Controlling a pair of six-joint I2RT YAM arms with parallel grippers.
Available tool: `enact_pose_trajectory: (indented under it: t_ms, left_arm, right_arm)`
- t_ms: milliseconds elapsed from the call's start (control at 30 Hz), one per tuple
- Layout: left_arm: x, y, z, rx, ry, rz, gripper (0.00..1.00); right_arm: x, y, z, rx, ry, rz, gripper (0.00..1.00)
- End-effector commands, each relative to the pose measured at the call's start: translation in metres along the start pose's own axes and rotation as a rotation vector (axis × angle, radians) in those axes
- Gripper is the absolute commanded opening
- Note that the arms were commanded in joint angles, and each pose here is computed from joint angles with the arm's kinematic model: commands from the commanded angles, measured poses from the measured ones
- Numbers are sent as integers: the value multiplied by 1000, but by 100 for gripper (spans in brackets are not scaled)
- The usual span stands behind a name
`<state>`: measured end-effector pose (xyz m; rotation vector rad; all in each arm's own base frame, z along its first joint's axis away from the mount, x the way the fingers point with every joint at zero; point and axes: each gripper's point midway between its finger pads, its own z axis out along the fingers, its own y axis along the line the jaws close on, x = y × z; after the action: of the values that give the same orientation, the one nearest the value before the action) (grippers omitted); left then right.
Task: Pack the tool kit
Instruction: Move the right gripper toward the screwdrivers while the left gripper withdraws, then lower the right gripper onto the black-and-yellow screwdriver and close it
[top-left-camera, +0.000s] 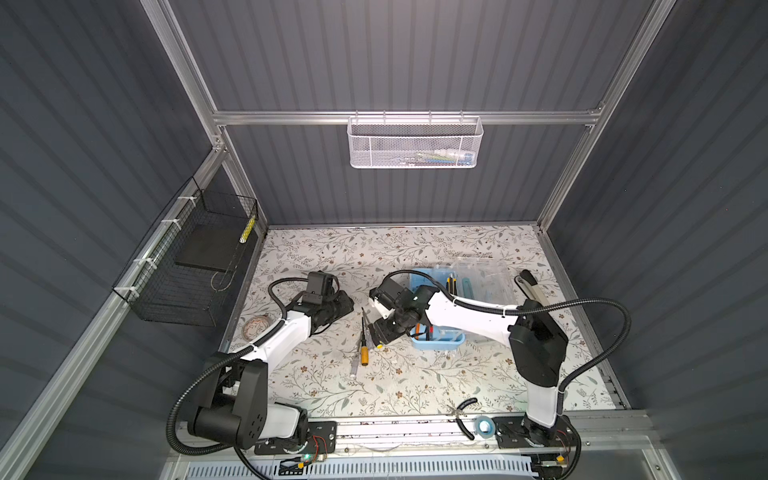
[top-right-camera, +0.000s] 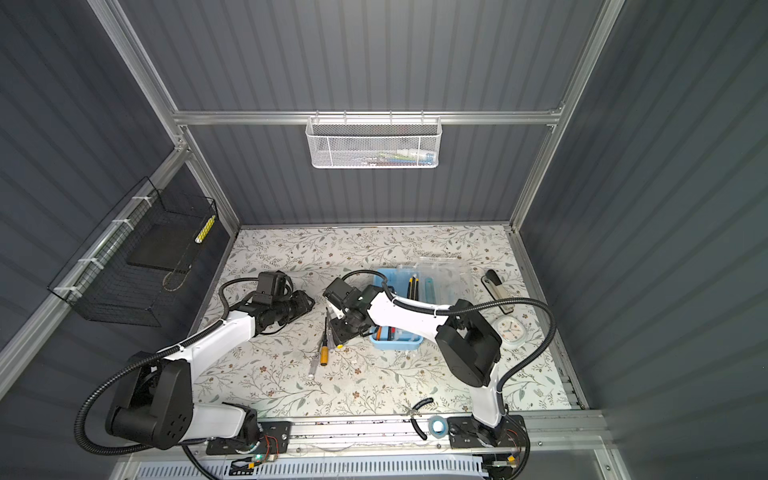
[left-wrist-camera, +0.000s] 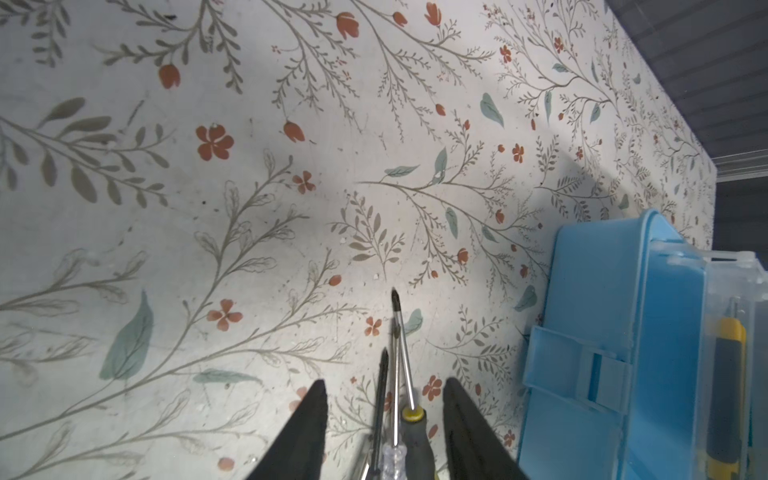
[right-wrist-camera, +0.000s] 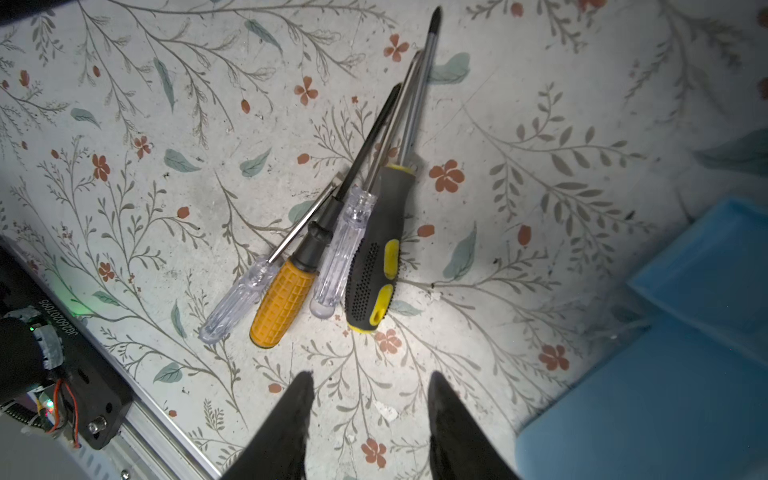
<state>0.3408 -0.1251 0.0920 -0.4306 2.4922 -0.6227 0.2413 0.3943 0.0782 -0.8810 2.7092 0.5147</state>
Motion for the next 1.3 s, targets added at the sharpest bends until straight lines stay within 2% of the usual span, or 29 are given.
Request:
enact_pose_trajectory:
  t_ms: [0,667,1267]
  left_arm:
    - [0,-8,6,61,9,-22,46]
    - [2,-2,14,49,16,-19,44]
    - [1,1,19,31,20,-16,44]
  right_arm:
    - [0,2,7,-2,22,-22,47]
    - [1,0,47,-6,84,-16,46]
    - [-3,-25,62,126,115,10,40]
